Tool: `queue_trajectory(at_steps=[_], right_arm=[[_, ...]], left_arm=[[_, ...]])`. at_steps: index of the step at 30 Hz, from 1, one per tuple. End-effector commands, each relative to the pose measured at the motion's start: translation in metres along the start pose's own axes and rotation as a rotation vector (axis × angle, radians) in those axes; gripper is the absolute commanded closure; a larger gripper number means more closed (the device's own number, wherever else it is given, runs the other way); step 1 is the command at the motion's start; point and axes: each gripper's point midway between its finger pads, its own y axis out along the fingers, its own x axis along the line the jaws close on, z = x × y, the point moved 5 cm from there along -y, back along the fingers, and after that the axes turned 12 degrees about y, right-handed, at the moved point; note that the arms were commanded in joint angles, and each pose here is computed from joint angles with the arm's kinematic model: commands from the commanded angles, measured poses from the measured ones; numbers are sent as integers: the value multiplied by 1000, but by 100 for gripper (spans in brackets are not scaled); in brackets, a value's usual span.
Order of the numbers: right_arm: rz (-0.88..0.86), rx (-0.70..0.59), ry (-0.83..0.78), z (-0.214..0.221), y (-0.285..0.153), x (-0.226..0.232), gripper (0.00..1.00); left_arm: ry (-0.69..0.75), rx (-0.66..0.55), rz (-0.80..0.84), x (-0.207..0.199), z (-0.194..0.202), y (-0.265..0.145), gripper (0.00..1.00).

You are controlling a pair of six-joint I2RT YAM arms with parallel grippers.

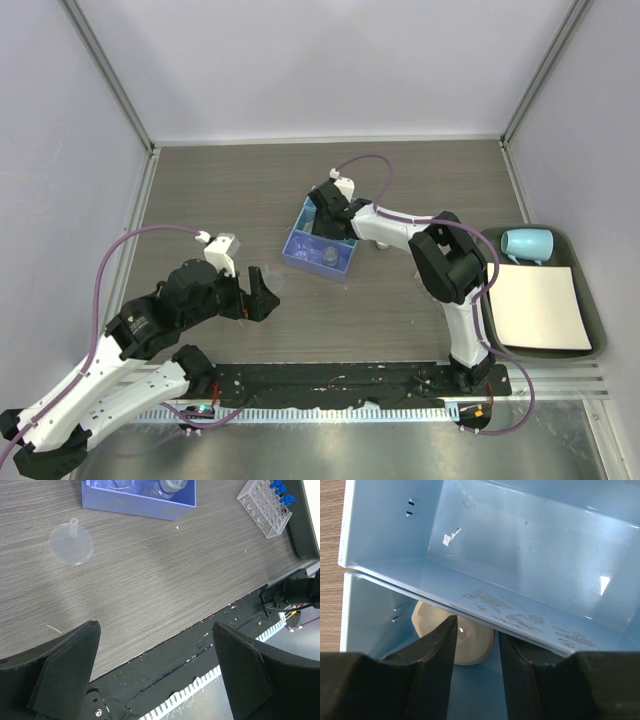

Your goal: Organize the chemistry lab equipment

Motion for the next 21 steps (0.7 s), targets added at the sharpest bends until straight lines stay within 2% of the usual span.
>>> queue_trajectory(at_steps=[1,11,21], right_arm=[[2,-47,-6,-13,-5,6,55],[0,-132,-51,-47,-48,26,49],[28,-230,-81,-76,-97,26,48]], left_arm=[[3,-1,13,-2,-1,0,0],[2,4,13,-2,-1,2,0],[3,11,10,-2,0,4,0]])
